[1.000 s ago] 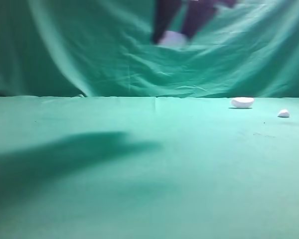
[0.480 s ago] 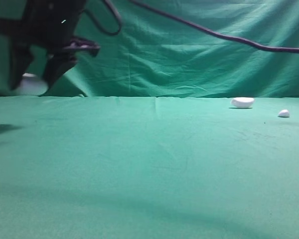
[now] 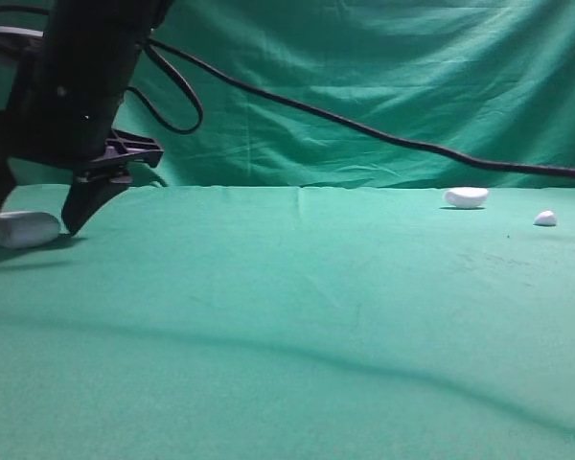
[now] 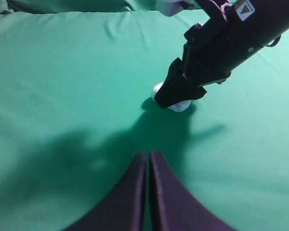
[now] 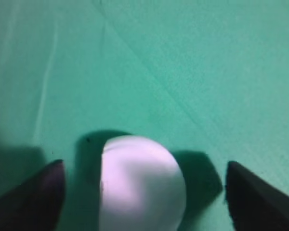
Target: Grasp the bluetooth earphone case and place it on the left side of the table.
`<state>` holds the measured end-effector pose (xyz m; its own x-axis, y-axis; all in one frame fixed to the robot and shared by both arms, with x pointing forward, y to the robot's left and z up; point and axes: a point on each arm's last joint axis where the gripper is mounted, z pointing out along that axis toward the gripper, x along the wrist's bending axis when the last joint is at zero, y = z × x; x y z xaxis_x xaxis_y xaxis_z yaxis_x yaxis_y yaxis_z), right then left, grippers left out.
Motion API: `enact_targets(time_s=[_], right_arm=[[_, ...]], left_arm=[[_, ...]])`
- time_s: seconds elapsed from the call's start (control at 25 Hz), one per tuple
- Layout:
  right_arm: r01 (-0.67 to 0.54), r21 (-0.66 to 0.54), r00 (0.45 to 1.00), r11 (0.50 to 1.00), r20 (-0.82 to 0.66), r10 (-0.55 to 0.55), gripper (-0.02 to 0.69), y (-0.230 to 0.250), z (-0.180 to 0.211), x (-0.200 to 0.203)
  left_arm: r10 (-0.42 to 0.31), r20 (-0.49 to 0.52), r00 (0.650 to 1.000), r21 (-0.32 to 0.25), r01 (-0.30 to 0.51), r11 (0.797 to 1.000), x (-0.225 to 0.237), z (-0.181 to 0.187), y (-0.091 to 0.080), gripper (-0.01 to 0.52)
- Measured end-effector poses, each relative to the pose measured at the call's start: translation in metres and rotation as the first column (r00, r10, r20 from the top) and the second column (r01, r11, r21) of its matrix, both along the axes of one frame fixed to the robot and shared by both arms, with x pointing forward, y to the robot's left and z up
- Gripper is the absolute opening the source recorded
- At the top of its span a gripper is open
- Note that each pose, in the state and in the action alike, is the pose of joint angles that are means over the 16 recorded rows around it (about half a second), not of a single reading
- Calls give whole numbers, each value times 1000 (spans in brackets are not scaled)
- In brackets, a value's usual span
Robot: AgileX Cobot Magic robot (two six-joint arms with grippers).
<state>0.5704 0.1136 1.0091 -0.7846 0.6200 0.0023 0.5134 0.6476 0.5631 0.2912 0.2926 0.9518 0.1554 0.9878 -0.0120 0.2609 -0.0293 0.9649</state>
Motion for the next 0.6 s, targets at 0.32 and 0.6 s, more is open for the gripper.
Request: enact_targets(time_s=[0.32,0.6], right_arm=[[135,-1,990,991,31,-135,128,-52,108,-16],[236,26,968,971,81,-237,2,-122,176,-37]], left_arm=[[0,0,1000,0,0,1000,0,0,0,0],[0,0,1000,0,0,1000,0,0,0,0]])
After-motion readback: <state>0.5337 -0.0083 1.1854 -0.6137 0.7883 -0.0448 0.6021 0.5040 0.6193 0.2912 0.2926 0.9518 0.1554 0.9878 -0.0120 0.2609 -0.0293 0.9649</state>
